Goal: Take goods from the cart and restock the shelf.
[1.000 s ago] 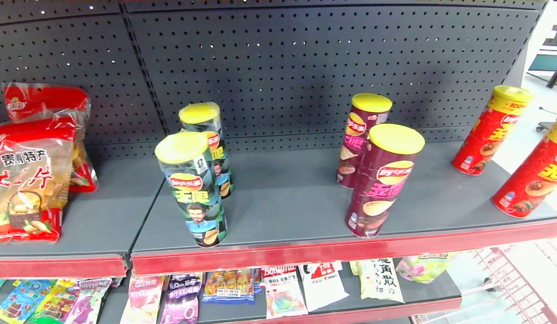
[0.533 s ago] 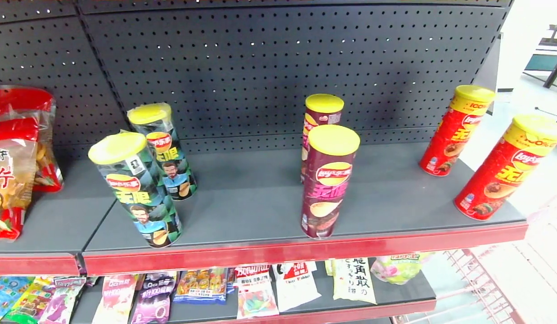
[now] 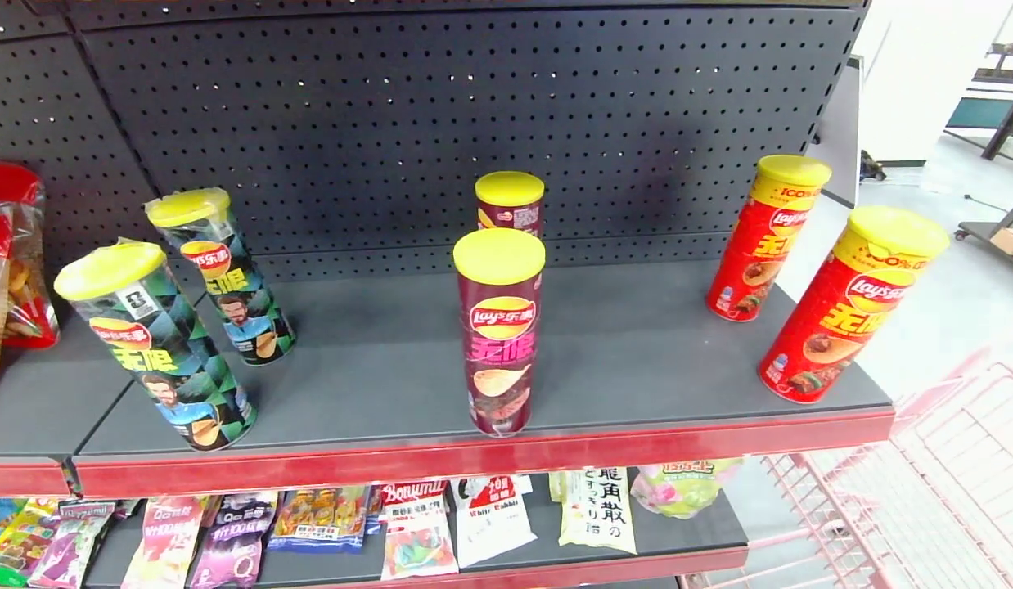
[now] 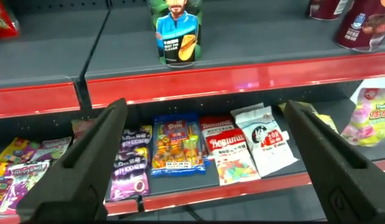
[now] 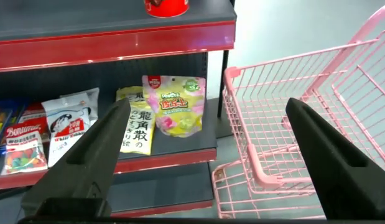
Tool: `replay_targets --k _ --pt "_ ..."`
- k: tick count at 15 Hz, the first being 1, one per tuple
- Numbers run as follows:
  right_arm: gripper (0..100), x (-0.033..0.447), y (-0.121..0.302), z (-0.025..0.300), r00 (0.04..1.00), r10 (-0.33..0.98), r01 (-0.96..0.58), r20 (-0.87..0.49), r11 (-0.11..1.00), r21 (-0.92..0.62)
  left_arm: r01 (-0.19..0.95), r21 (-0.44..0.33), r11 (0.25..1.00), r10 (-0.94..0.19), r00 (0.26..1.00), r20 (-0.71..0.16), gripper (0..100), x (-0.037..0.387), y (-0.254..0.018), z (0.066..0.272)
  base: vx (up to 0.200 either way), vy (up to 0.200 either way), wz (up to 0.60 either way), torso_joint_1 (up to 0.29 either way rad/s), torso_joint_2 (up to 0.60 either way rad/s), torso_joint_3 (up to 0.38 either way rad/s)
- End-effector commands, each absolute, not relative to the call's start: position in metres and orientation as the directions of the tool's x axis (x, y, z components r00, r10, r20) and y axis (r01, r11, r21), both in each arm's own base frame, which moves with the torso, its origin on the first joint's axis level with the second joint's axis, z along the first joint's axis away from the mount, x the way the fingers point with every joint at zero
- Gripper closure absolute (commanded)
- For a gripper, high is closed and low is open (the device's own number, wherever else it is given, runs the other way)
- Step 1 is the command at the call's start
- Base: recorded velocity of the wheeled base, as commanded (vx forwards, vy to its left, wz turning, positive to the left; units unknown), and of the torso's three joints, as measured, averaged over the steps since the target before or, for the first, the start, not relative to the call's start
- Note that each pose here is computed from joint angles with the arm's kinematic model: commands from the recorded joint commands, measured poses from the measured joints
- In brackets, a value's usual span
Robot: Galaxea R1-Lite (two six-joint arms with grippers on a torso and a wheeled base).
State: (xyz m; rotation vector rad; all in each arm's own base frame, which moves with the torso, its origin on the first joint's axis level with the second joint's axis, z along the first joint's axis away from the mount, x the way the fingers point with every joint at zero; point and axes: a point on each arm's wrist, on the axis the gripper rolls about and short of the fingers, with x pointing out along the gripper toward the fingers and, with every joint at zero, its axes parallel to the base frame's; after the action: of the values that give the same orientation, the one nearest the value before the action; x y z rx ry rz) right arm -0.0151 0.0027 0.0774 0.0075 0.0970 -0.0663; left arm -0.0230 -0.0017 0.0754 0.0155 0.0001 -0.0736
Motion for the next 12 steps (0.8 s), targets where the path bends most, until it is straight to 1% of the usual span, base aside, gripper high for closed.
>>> replay_targets --k 1,2,4,12 --pt "0 -0.0151 0.0027 0.0774 0.993 -0.065 0.066 -0.098 0.998 0.004 0.074 0.015 0.997 -0.074 0.997 0.0 0 -0.023 -0.0017 0.0757 0.0 0.0 0.0 0.0 0.0 0.0" --pt "0 -0.0151 0.0027 0.0774 0.993 -0.065 0.066 -0.098 0.998 0.004 0.074 0.014 0.997 -0.074 0.997 0.0 0 -0.023 -0.0017 0.0757 0.0 0.0 0.0 0.0 0.0 0.0" --pt "0 -0.0151 0.0027 0.0774 0.993 -0.065 0.066 -0.098 0.998 0.004 0.074 0.014 0.997 -0.074 0.997 0.0 0 -0.023 -0.0017 0.0757 0.2 0.0 0.0 0.007 0.01 0.005" --pt "0 -0.0151 0.0027 0.0774 0.993 -0.065 0.066 -0.098 0.998 0.006 0.074 0.012 0.997 -0.074 0.997 0.0 0 -0.023 -0.0017 0.0757 0.0 0.0 0.0 0.0 0.0 0.0"
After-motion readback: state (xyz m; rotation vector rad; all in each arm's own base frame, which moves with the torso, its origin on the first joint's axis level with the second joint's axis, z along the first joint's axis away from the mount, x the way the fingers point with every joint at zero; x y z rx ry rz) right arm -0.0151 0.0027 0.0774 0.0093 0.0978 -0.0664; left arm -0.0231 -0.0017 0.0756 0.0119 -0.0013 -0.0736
